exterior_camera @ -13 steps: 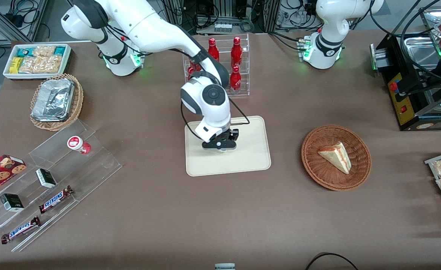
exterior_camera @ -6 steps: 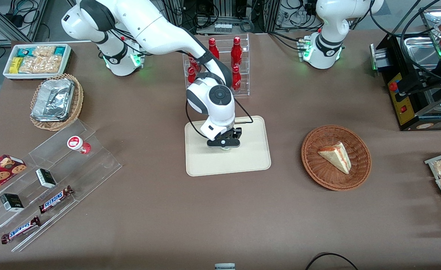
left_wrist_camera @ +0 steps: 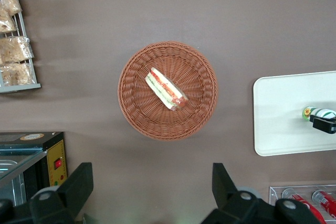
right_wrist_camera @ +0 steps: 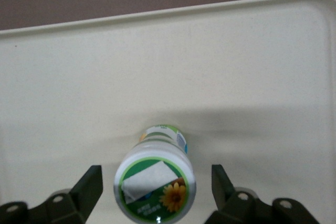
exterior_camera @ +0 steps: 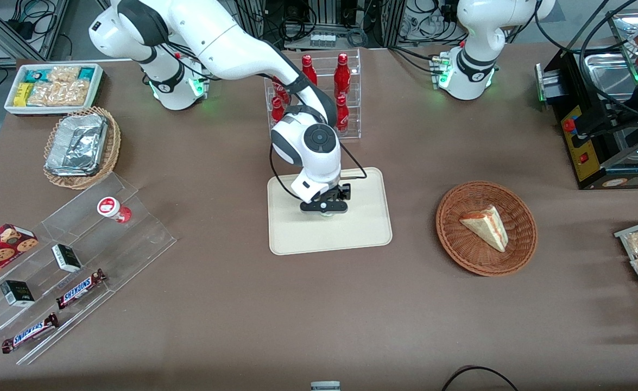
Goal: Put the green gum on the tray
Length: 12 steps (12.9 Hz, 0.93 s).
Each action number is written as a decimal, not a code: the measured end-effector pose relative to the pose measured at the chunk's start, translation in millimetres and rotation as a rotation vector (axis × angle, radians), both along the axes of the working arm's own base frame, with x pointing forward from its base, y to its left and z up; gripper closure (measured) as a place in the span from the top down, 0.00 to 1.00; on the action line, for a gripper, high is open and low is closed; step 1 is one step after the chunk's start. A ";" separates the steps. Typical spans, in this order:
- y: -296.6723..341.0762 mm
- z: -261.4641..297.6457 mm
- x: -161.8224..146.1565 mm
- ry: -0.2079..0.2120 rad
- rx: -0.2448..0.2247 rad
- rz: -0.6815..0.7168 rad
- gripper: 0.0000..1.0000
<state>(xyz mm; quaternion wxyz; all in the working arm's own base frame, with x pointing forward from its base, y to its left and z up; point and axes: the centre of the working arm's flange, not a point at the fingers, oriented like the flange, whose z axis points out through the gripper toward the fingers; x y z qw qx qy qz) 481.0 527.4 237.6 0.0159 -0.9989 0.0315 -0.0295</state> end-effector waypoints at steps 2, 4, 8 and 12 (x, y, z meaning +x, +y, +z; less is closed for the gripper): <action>-6.8 21.8 8.1 -0.004 0.000 -0.006 1.00; -33.8 75.1 22.4 0.024 -0.027 0.026 1.00; -151.3 209.1 51.7 0.090 -0.046 0.090 1.00; -299.8 296.6 66.1 0.149 -0.036 0.152 1.00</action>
